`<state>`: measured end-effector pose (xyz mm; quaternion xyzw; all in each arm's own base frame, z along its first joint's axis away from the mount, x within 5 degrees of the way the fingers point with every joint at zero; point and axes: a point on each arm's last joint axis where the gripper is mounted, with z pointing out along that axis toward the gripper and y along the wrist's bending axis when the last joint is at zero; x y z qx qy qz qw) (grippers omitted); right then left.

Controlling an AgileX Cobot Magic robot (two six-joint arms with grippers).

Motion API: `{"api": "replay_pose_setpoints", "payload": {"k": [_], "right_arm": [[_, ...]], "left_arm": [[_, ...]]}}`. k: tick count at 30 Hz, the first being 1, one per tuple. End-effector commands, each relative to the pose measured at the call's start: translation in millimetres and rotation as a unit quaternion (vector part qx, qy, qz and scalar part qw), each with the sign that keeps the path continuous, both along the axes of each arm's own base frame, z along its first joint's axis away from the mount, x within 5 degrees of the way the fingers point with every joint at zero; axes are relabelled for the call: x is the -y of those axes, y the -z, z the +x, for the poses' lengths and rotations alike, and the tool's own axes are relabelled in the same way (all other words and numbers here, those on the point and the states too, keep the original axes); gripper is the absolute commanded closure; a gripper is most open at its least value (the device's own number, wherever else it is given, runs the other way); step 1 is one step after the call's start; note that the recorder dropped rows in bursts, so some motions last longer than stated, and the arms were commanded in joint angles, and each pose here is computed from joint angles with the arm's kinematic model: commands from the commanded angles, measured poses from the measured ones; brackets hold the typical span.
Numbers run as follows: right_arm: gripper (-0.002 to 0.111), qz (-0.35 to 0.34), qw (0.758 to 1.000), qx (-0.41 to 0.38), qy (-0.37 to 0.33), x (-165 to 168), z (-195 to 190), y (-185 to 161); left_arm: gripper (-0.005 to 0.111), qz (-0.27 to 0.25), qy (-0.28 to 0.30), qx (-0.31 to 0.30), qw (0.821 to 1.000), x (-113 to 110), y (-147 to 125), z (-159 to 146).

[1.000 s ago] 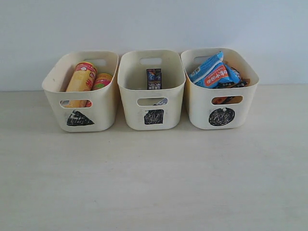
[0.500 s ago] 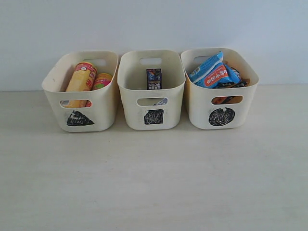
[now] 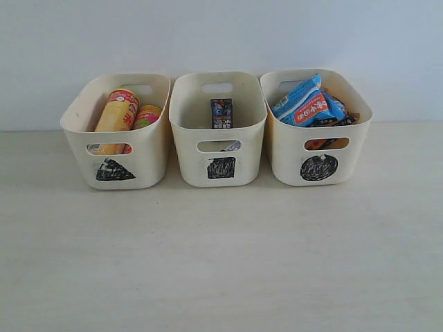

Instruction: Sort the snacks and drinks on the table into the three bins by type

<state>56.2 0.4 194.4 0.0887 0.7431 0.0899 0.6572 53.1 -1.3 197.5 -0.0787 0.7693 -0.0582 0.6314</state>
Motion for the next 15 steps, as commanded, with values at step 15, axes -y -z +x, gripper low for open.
{"api": "replay_pose_setpoints", "payload": {"k": [15], "right_arm": [[0.106, -0.004, 1.000, 0.005, 0.002, 0.3, -0.3, -0.8]], "left_arm": [[0.103, 0.028, 0.008, 0.001, 1.000, 0.4, 9.9, 1.7]]}}
